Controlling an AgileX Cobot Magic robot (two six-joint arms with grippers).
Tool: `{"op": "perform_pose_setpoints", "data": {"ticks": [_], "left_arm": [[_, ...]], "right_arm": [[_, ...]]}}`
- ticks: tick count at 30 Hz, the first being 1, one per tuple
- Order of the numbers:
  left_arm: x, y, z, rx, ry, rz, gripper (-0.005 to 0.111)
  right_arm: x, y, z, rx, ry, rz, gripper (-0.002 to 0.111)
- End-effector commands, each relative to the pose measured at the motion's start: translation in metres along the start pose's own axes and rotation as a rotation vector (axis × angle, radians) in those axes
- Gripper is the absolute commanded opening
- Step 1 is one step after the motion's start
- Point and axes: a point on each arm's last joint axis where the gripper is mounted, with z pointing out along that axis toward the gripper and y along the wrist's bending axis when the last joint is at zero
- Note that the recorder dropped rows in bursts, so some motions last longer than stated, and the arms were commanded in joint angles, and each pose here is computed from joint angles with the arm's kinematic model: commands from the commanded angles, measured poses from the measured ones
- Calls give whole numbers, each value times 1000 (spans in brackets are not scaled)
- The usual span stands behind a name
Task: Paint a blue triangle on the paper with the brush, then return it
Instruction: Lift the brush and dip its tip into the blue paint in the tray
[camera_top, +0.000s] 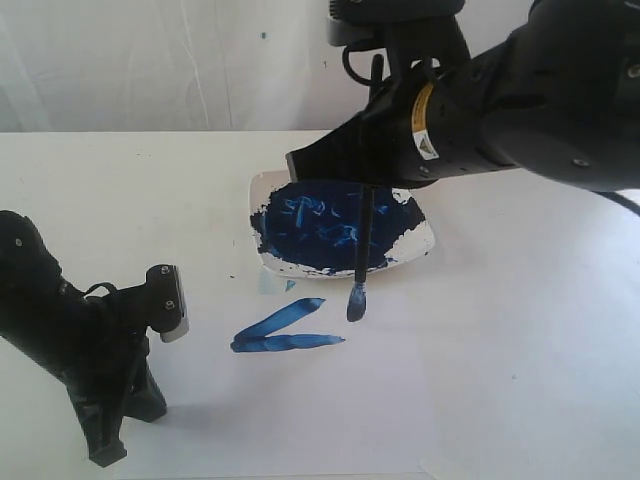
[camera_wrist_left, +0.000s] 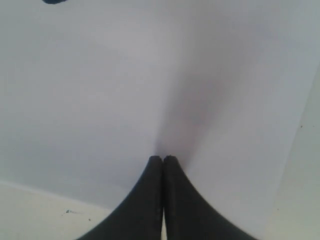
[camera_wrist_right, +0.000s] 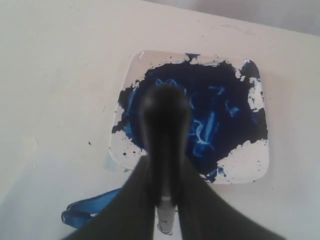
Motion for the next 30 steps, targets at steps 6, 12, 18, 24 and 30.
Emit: {"op": "perform_pose_setpoints", "data": {"ticks": [6,12,18,24,30], "left_arm": [[0,-5,2,36,5,-9,0],[0,-5,2,36,5,-9,0],[0,-5,2,36,3,-13,0],[0,-5,2,36,3,-13,0],[0,-5,2,36,3,-13,0]], "right_arm": [[-10,5,-5,-73,-101,48,0],[-6,12,11,-98,-95,54,0],[-4,13,22,-73,-96,46,0],[-6,10,22,-47,-127,61,0],[-6,8,24,-20,-125,84,0]]}}
